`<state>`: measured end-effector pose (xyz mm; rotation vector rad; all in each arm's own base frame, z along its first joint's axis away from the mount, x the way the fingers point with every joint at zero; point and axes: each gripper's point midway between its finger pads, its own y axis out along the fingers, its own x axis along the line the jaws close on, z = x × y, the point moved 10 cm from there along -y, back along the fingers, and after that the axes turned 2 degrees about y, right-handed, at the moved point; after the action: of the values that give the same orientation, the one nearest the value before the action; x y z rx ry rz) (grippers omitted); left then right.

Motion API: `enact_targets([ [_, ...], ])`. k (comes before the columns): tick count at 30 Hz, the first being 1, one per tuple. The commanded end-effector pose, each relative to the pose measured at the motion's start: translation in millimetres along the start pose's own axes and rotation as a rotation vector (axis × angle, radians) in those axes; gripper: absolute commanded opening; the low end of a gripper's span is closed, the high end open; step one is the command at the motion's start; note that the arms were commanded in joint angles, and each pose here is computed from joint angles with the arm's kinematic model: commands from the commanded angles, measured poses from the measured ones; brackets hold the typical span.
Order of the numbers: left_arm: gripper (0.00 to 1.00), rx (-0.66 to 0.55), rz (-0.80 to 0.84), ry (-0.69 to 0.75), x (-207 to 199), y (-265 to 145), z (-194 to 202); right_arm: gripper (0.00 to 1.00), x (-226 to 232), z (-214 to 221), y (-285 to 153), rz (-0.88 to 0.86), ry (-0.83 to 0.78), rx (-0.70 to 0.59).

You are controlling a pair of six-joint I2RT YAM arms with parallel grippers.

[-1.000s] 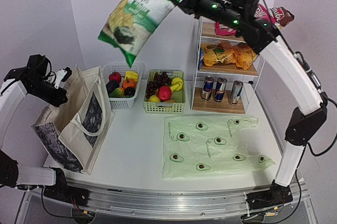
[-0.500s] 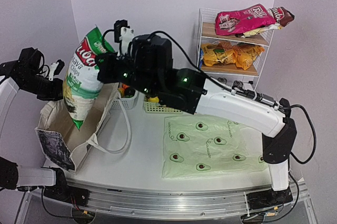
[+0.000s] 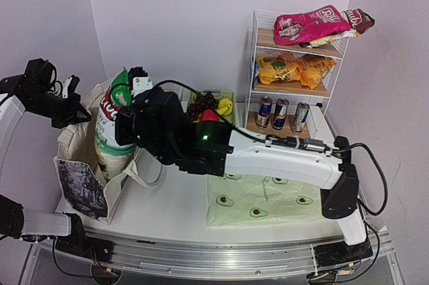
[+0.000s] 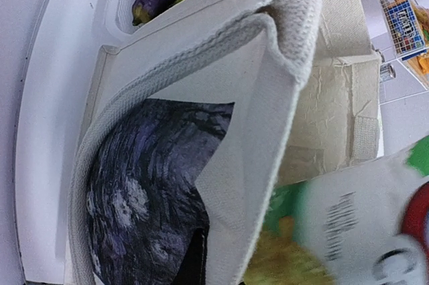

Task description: Place the mixed food into the grocery bags and tie them

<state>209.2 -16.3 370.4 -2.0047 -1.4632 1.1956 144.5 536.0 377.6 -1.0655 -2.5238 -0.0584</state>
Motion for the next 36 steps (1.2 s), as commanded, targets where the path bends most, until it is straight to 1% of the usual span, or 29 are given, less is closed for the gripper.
enact_targets([
  [1, 0.00, -0.103, 0.095, 0.008, -12.2, -11.9, -17.2, 0.00, 20.6, 36.8, 18.2, -0.149, 0.082, 0.165],
  [2, 0.00, -0.107, 0.099, 0.010, -12.8, -12.3, -18.1, 0.01, 22.1, 45.2, 21.8, -0.167, 0.082, 0.206],
  [3, 0.00, -0.111, 0.102, 0.012, -13.4, -13.1, -18.9, 0.12, 22.2, 49.9, 22.5, -0.174, 0.065, 0.238],
  [5, 0.00, -0.119, 0.109, 0.017, -14.6, -14.3, -20.4, 0.39, 20.6, 51.8, 19.8, -0.170, 0.021, 0.280],
  [7, 0.00, -0.119, 0.113, 0.015, -14.5, -13.5, -20.3, 0.66, 17.9, 38.3, 10.5, -0.152, -0.033, 0.273],
  [8, 0.00, -0.117, 0.113, 0.011, -13.7, -12.3, -19.6, 0.76, 16.9, 29.3, 5.0, -0.145, -0.063, 0.257],
  [10, 0.00, -0.113, 0.111, 0.006, -12.4, -10.0, -18.3, 0.84, 17.5, 3.3, -9.8, -0.149, -0.111, 0.210],
  [13, 0.00, -0.110, 0.115, 0.000, -11.4, -7.6, -17.4, 0.86, 18.3, -34.4, -32.6, -0.163, -0.158, 0.150],
  [15, 0.00, -0.111, 0.118, 0.001, -11.4, -7.4, -17.6, 0.86, 14.0, -48.7, -43.8, -0.134, -0.166, 0.130],
  [17, 0.00, -0.117, 0.117, 0.006, -11.9, -8.4, -17.8, 0.86, 3.5, -53.5, -51.0, -0.047, -0.169, 0.114],
  [20, 0.00, -0.125, 0.116, 0.012, -12.6, -9.8, -17.9, 0.89, -16.4, -46.9, -53.2, 0.099, -0.167, 0.117],
  [25, 0.00, -0.130, 0.125, 0.015, -13.2, -9.9, -18.5, 0.92, -44.0, -15.5, -35.2, 0.174, -0.066, 0.316],
  [29, 0.00, -0.136, 0.126, 0.023, -13.8, -11.1, -18.4, 0.94, -73.7, 17.0, -17.0, 0.169, 0.180, 0.523],
  [30, 0.00, -0.138, 0.127, 0.024, -13.9, -11.3, -18.5, 0.94, -77.2, 22.8, -12.8, 0.159, 0.218, 0.560],
  [33, 0.00, -0.138, 0.133, 0.025, -14.1, -10.6, -18.6, 0.94, -73.5, 37.5, -1.6, 0.090, 0.234, 0.643],
  [34, 0.00, -0.136, 0.134, 0.024, -13.9, -10.2, -18.6, 0.93, -71.1, 39.9, 1.1, 0.062, 0.242, 0.665],
  [36, 0.00, -0.136, 0.134, 0.025, -13.9, -9.7, -18.7, 0.88, -68.9, 48.3, 7.1, 0.022, 0.257, 0.710],
])
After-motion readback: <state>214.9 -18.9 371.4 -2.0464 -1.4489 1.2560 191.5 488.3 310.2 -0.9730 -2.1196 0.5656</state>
